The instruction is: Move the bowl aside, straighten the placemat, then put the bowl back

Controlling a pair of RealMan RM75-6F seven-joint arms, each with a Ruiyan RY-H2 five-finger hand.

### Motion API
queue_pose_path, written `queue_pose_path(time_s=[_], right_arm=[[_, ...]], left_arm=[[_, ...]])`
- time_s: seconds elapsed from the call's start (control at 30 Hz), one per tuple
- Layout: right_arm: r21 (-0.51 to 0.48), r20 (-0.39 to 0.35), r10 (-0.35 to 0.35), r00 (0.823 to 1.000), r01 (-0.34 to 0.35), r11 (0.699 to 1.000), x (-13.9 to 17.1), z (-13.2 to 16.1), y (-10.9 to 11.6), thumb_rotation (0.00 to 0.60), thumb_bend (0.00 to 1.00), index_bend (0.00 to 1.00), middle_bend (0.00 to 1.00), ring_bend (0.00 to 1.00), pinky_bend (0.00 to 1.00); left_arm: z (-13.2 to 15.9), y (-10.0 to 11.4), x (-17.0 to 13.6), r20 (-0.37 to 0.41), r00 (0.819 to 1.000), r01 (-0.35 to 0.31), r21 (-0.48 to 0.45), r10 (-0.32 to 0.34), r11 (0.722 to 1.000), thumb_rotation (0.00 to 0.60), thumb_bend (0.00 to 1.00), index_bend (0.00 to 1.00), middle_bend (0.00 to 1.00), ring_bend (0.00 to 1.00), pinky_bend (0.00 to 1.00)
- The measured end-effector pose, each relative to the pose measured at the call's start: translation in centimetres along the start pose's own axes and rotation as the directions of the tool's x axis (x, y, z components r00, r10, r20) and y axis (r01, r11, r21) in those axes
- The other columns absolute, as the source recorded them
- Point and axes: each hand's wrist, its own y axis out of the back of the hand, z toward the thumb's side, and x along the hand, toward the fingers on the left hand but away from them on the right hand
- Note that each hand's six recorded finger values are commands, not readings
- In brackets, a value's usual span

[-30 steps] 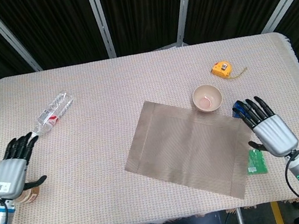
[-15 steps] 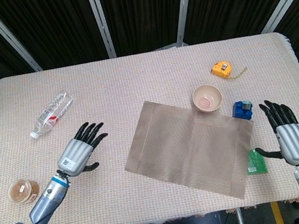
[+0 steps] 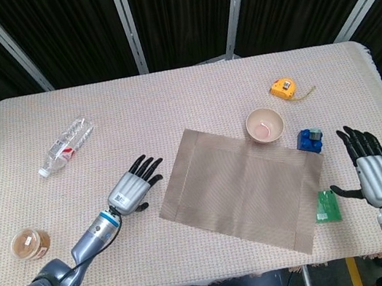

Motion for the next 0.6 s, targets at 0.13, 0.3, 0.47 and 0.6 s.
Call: queue_pose_path(time_s=[0.13,0.3,0.47,0.6], right_arm=[[-0.002,-0.001,-0.007,1.0,0.007,1.0,0.0,0.1,0.1,0.6,0.0,0.0,0.0,0.0,0.0],[-0.005,-0.001,-0.01,1.0,0.01,1.0,0.0,0.1,0.2,0.6,0.0,0.0,0.0,0.0,0.0],[-0.006,-0.004,-0.015,1.0,0.015,1.0,0.0,0.1,0.3,0.6,0.0,0.0,0.0,0.0,0.0],[-0.009,-0.005,-0.016,1.0,0.016,1.0,0.0,0.1,0.4,0.6,0.0,0.0,0.0,0.0,0.0]], left_arm=[[0.9,-0.9,0.5,0.025,1.0,0.012,-0.005,-0.011,1.0,0.6,0.19,0.27,0.0,0.0,0.0],[2.1,-1.5,0.9,0.05,0.999,0.01,-0.01,-0.009,1.0,0.6,0.19,0.27,0.0,0.0,0.0],[3.0,-1.7,1.4,0.066,0.998,0.003,-0.008,-0.003,1.0,0.6,0.19,0.27,0.0,0.0,0.0],[3.4,-1.7,1.7,0.076,0.997,0.0,0.007,0.0,1.0,0.6,0.22,0.28,0.0,0.0,0.0]])
